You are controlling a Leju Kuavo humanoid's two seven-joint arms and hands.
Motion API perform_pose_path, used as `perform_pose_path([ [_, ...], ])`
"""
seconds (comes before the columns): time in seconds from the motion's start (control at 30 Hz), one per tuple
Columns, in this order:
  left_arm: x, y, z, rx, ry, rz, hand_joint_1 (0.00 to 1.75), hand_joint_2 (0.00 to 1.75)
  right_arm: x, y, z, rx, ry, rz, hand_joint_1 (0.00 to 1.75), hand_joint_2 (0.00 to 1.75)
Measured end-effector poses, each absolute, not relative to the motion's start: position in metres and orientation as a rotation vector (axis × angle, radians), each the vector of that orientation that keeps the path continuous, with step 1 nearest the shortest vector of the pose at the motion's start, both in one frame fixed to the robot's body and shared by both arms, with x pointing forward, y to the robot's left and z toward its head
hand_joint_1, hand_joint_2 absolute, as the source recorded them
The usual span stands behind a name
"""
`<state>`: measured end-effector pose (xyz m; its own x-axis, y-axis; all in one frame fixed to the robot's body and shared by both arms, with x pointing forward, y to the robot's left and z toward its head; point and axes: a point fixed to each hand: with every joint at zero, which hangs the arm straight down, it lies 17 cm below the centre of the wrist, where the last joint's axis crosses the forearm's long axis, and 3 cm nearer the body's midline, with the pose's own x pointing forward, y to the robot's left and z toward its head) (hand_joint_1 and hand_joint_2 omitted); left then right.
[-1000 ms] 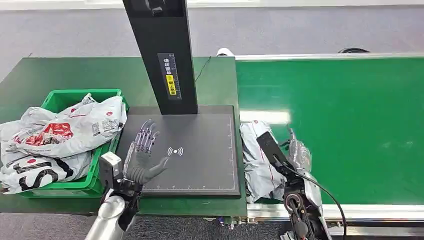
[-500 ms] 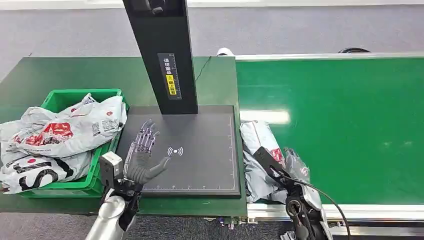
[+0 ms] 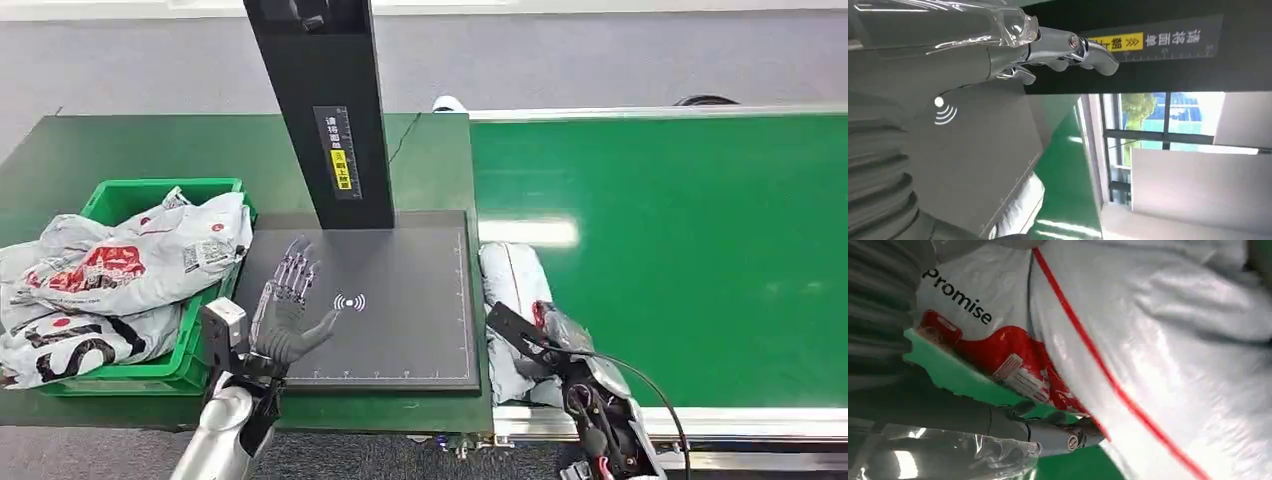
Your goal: Moved the parcel from conveyor to table for the left to box.
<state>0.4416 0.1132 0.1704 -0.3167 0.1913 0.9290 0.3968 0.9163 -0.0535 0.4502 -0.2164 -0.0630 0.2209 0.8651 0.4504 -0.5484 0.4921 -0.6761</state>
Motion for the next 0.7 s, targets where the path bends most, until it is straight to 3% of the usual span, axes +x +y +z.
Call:
perform_pose_path([
  [0.03,0.443,0.113,0.171,-0.432,-1.904,-0.219,0.00,1.75,0.451,-0.213,-0.064,-0.402,-0.904,1.025,0.35,1.75],
  [0.07,0.443,0.112,0.171,-0.433,-1.906,-0.220,0.00,1.75,0.451,-0.212,-0.064,-0.396,-0.905,1.028,1.08,1.75],
  [0.13,0.445,0.112,0.173,-0.435,-1.910,-0.219,0.00,1.75,0.451,-0.211,-0.067,-0.386,-0.895,1.032,1.71,1.75],
  [0.7,0.450,0.104,0.175,-0.460,-1.905,-0.230,0.00,1.75,0.469,-0.197,-0.058,-0.339,-0.947,1.049,1.75,1.75],
])
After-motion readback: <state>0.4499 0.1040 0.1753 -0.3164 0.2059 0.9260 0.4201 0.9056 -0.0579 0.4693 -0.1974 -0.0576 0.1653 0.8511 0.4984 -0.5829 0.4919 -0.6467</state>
